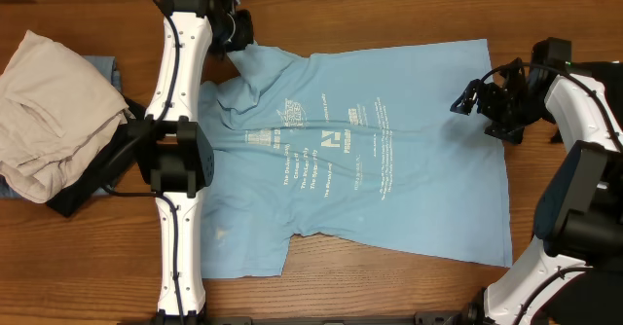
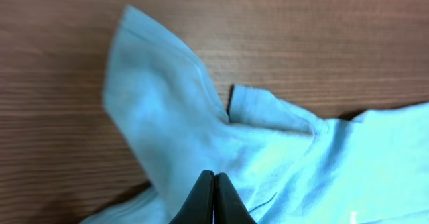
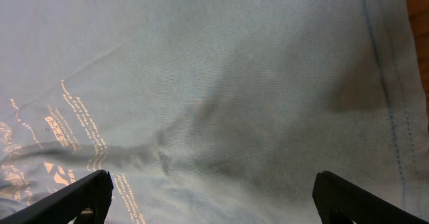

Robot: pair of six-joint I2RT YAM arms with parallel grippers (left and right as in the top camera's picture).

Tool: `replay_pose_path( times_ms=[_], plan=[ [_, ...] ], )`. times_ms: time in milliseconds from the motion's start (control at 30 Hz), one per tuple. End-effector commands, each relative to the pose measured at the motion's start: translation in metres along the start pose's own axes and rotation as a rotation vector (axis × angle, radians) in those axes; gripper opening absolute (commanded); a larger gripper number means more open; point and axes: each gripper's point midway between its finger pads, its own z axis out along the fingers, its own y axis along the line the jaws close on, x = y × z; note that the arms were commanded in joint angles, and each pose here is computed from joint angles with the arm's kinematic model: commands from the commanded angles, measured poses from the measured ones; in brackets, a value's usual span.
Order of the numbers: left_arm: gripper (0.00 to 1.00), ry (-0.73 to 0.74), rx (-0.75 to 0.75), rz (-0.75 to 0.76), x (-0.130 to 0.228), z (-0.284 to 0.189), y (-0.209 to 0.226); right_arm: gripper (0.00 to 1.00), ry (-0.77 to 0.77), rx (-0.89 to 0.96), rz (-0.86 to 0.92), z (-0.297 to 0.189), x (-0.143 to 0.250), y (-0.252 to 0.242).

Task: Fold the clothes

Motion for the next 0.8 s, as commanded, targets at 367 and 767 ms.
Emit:
replay_pose_path(
  times_ms=[367,767],
  plan=[
    [0.04,0.189,-0.076,-0.056,0.069,0.140,0.026,1.00,-0.039,-0.015,-0.017,-0.012,-0.007,0.009],
    [0.37,-0.266,-0.058,0.117,-0.048,0.133,0.033,1.00,-0.039,-0.015,-0.017,-0.012,-0.007,0.009]
  ],
)
